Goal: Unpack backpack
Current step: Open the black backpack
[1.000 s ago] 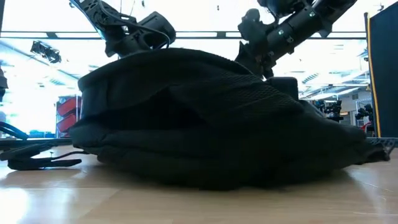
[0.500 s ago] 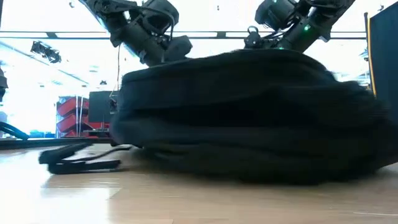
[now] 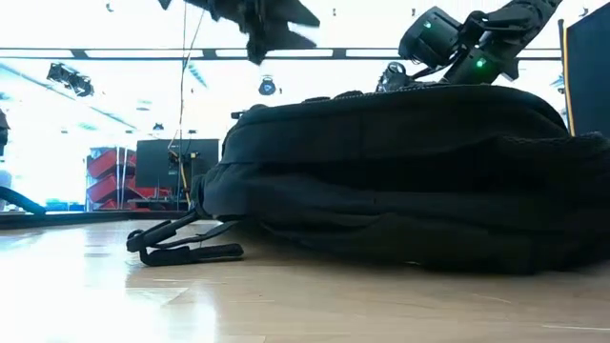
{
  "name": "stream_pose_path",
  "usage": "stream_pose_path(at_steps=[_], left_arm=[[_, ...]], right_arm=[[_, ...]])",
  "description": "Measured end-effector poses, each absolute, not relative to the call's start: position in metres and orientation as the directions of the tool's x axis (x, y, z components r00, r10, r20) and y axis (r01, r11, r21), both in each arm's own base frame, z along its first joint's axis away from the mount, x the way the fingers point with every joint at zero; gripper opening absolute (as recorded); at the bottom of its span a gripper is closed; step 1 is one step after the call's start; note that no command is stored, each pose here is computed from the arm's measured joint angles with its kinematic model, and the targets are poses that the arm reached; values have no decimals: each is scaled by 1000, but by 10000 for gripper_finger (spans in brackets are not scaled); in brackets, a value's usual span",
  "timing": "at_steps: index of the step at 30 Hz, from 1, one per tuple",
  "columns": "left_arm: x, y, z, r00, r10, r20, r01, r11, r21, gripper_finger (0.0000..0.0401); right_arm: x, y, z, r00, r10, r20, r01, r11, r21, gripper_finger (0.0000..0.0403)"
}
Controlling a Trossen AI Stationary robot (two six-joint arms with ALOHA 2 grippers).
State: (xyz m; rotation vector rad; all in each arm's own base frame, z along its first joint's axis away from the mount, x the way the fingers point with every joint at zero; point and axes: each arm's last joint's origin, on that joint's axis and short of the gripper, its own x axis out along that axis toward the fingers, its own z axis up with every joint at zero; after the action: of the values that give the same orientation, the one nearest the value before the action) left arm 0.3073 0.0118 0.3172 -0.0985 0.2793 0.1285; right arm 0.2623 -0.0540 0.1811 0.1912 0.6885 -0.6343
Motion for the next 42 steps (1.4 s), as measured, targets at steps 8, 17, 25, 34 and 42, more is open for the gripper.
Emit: stream_pose_path(at_steps=[8,17,25,34,42], left_arm=[[304,-28,320,964,35,-263,-39,999,-9,195],[303,-43,319,964,35,-262,-25,999,42,195],[302,-44,319,963,33,-267,-23,999,41,195],[301,-52,318,963,8,-271,3,999,41,195],[300,-58,318,962,-13,-271,25,999,43,195]], right_arm=[[265,-53,183,641,-444,-626,580,814,16,142],[275,-52,194,756,-385,-529,514,850,117,141],[282,-51,205,848,-323,-421,433,880,196,148],[290,-50,229,947,-269,-175,309,911,274,148],[292,-49,248,979,-204,19,188,932,310,149]])
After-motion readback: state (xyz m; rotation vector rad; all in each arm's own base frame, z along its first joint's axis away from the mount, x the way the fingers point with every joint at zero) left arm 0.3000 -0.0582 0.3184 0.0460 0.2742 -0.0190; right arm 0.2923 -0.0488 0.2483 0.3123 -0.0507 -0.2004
